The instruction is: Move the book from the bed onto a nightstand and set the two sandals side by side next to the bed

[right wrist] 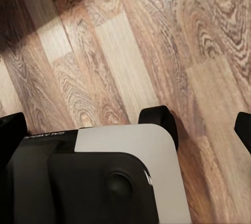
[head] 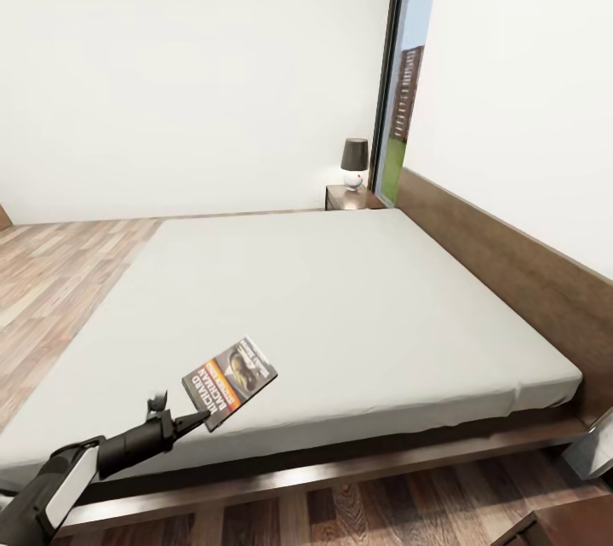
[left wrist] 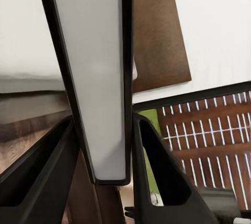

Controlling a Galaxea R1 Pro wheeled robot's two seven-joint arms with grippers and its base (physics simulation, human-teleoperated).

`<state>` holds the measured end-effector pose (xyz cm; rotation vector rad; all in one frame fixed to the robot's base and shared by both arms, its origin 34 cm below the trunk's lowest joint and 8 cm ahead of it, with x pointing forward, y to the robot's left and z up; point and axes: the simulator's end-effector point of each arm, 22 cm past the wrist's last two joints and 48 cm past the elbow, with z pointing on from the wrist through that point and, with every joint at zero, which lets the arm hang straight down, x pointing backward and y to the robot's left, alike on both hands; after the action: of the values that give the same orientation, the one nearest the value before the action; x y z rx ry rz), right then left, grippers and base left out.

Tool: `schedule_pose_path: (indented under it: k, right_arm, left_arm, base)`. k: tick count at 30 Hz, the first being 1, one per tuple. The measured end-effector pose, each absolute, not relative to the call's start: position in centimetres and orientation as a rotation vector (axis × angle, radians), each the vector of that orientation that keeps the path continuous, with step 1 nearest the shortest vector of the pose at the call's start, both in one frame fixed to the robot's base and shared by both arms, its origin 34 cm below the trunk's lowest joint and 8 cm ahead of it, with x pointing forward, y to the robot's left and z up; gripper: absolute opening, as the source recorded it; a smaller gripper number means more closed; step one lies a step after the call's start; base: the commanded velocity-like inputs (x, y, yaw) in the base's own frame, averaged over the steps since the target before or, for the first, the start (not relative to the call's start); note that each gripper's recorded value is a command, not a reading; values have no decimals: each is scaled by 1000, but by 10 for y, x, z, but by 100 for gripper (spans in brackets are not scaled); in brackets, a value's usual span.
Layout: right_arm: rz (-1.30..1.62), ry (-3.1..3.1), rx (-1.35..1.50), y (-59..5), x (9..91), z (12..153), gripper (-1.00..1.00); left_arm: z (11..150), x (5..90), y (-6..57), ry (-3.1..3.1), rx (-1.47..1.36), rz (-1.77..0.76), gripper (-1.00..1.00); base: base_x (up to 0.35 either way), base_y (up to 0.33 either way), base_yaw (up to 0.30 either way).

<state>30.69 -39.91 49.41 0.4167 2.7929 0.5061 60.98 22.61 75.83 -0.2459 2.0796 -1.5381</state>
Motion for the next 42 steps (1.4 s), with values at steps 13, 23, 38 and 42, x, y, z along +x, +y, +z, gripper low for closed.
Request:
schedule_pose_path:
  k: [13, 23, 38, 42]
  right_arm:
    - [505, 2786, 430, -397, 308, 493, 100]
    - [471, 2794, 440, -402, 307, 491, 100]
    - [445, 2784, 432, -405, 312, 493, 100]
    - [445, 2778, 431, -406, 314, 494, 100]
  left_arm:
    - [751, 606, 229, 2106, -247, -1525, -100]
    - [748, 605, 231, 2113, -262, -1524, -100]
    - [757, 606, 231, 2097, -250, -1524, -100]
    - [760, 606, 231, 2091, -246, -1523, -100]
  base:
    - [0, 0, 0]
    - [0, 0, 0]
    - [0, 0, 0]
    - [0, 0, 0]
